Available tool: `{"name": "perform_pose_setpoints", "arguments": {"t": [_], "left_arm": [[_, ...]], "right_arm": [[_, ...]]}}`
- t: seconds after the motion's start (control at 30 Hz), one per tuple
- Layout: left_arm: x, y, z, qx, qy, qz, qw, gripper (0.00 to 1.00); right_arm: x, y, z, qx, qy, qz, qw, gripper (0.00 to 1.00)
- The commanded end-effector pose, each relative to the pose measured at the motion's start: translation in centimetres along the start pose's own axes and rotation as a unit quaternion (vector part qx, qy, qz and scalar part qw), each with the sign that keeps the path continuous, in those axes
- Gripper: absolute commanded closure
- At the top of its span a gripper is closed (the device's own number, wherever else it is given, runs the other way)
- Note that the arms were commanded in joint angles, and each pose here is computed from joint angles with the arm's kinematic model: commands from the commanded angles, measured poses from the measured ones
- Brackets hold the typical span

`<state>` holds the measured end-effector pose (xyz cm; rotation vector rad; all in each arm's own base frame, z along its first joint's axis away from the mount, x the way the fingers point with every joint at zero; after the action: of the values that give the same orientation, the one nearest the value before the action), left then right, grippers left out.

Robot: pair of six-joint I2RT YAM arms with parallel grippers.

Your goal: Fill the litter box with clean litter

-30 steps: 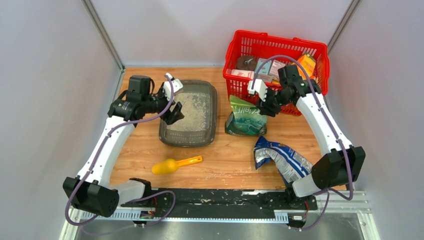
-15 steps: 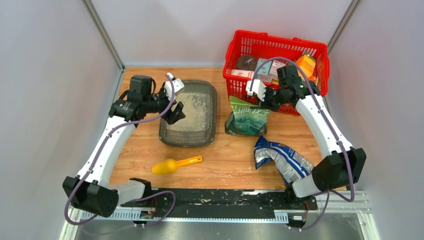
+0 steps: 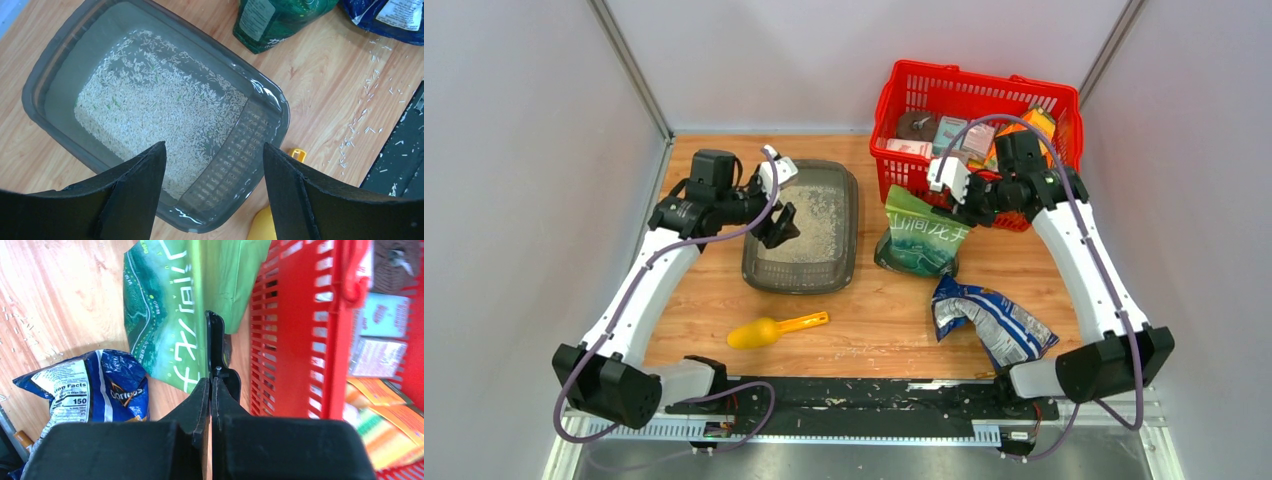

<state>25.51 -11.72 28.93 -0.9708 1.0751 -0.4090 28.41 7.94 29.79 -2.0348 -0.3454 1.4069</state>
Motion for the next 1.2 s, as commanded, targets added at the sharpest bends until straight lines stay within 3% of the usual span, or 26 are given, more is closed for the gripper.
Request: {"name": "perform_pose_setpoints", "arguments": {"t": [0.0, 0.27, 0.43, 0.53, 0.67, 0.83, 1.17], "left_arm": [[0.5, -1.0, 0.0, -0.004, 0.008, -0.026, 1.0, 0.21], [1.0, -1.4, -0.1, -0.005, 0.016, -0.029, 0.999, 0.22], [1.0, -1.4, -0.4, -0.008, 0.018, -0.032, 0.999, 0.22], [0.9, -1.2, -0.5, -0.008, 0.018, -0.03, 0.999, 0.22], [1.2, -0.8, -0.4, -0.012, 0.017, -0.023, 1.0, 0.22], [1.0, -0.1, -0.5, -0.025, 0.007, -0.004, 1.0, 0.22], [0.3, 1.5, -0.4, -0.058, -0.061, 0.025, 0.996, 0.22]], "right_arm": [[-3.7, -1.8, -0.3, 0.002, 0.065, -0.05, 0.997, 1.0], [-4.9, -2.1, -1.1, 0.034, 0.096, -0.058, 0.993, 1.0], [-5.6, 2.6, -0.3, 0.125, 0.086, -0.013, 0.988, 1.0], [-6.4, 3.7, 1.4, 0.165, 0.07, -0.028, 0.983, 1.0], [-5.7, 1.6, 4.4, 0.199, 0.002, -0.084, 0.976, 1.0], [-2.4, -0.1, 9.5, 0.123, -0.109, -0.06, 0.985, 1.0], [7.5, -0.4, 13.1, 0.107, -0.301, -0.026, 0.947, 1.0]]}}
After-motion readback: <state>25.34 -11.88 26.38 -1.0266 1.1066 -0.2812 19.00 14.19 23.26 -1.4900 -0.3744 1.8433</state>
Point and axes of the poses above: each gripper's point midway between its finger pads, its own x axis out along the fingers, its own z axis along the line the jaws close on, y = z × x, the point moved 7 cm from there along -x, back along the fingers, and after that the axes turned 7 degrees about x, right-handed, at the moved point
